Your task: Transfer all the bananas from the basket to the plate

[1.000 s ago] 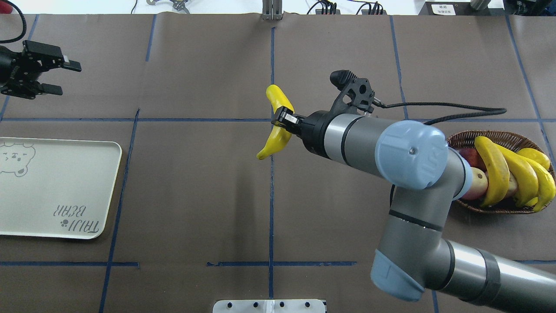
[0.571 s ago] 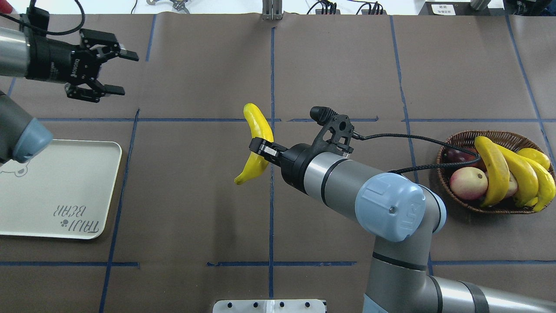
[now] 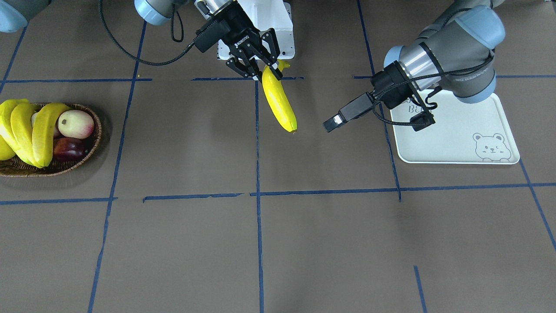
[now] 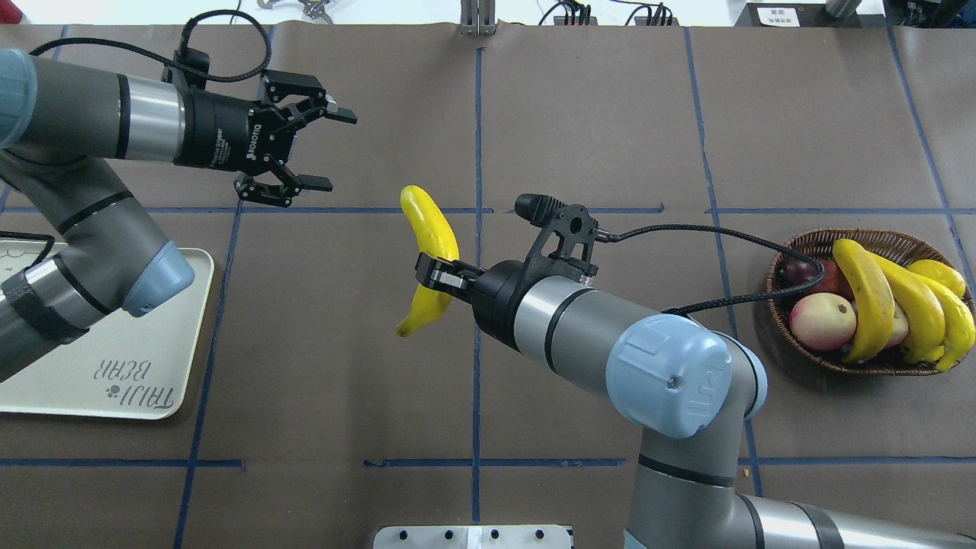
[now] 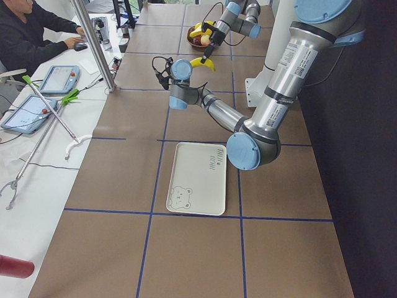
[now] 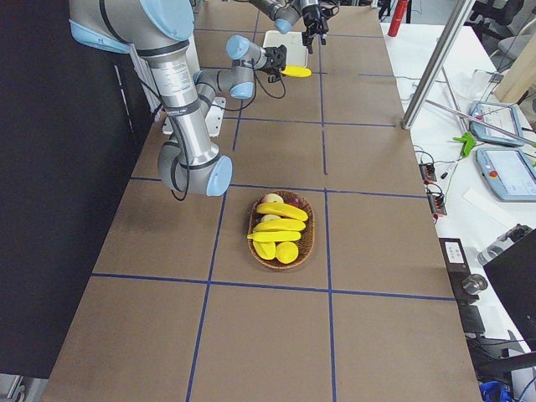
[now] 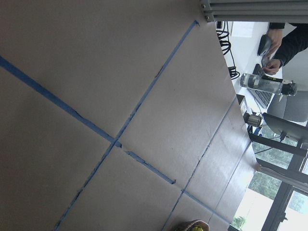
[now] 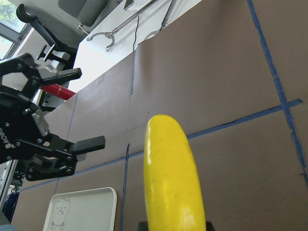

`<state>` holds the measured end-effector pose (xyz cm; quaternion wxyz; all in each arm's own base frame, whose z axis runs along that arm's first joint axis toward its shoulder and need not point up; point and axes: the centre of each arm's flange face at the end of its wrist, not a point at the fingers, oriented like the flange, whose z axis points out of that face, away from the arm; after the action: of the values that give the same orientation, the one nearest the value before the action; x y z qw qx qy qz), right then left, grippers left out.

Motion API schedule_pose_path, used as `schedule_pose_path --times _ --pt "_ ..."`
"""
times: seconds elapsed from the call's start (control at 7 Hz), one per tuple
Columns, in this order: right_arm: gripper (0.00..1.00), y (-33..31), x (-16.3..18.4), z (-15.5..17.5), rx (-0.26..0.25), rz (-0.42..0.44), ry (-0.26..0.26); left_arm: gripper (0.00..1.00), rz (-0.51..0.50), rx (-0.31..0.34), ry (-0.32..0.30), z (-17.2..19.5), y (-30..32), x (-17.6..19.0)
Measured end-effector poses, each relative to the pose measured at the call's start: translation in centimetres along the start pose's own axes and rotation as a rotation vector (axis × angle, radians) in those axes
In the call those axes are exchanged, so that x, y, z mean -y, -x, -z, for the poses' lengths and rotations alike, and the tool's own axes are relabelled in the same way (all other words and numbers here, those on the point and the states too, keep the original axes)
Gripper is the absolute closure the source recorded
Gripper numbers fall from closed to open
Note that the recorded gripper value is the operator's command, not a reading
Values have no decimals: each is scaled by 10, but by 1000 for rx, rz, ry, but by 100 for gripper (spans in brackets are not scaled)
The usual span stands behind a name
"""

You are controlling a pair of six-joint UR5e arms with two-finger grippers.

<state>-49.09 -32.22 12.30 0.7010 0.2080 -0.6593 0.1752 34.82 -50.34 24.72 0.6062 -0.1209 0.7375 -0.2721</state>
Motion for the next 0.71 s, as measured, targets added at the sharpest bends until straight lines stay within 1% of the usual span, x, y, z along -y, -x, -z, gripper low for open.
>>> schedule_pose_path --times 0.29,0.71 --pt "99 3 -3 0 3 37 4 1 5 -11 10 -26 9 -23" --pt "99 5 -4 1 9 40 5 1 4 -5 38 -41 18 -42"
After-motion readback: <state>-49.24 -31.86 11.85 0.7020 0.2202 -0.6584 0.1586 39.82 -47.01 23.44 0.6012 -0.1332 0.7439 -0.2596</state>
